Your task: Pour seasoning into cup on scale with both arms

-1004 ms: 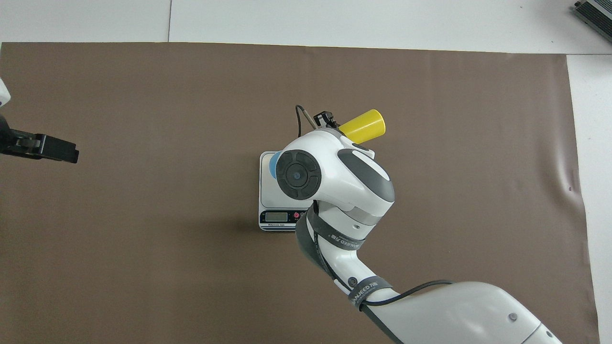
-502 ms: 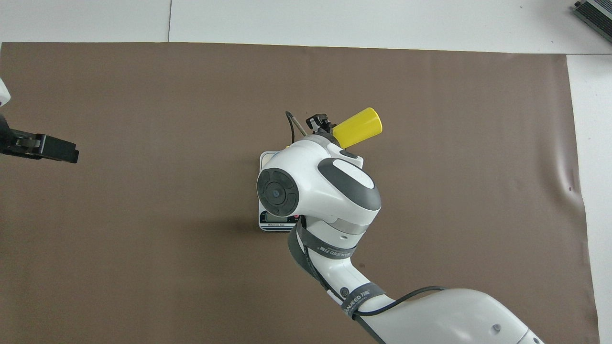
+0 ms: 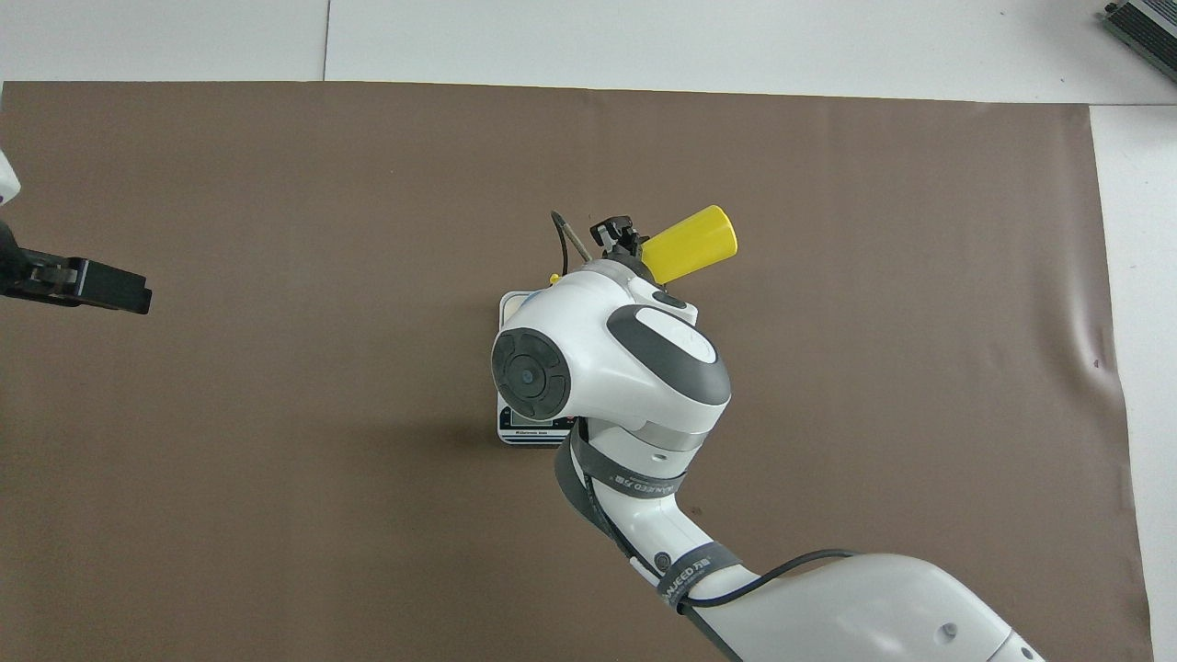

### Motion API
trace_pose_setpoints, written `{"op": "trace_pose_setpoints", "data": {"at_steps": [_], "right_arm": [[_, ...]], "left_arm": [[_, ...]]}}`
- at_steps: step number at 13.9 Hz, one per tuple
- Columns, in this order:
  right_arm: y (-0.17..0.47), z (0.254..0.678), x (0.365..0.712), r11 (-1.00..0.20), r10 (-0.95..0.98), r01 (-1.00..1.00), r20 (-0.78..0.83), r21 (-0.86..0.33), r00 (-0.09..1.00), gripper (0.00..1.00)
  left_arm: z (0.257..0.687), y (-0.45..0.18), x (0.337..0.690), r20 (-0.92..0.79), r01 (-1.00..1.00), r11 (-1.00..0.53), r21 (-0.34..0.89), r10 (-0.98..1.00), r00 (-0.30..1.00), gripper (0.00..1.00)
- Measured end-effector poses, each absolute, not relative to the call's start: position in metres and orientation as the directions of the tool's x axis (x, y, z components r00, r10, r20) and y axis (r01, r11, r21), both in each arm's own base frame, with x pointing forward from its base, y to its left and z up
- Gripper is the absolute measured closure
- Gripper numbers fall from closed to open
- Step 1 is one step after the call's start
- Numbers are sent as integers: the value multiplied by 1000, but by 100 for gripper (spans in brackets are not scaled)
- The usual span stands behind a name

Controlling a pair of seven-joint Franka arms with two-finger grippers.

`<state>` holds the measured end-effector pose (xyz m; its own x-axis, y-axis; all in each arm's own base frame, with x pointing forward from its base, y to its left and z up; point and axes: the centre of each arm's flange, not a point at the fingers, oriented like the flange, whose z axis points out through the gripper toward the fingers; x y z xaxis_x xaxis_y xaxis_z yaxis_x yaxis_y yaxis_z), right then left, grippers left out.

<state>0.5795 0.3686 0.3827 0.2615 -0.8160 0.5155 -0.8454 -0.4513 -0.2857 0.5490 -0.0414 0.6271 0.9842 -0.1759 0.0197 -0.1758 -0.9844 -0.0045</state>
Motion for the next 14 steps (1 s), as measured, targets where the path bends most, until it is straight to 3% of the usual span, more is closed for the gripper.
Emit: {"op": "trace_pose_setpoints", "data": {"at_steps": [14], "right_arm": [[361,397,589,-408,-841,-853,498,-325,212,48]], "left_arm": [[627,-41,549,20,-176,-984,-5,-176,984,0]]}}
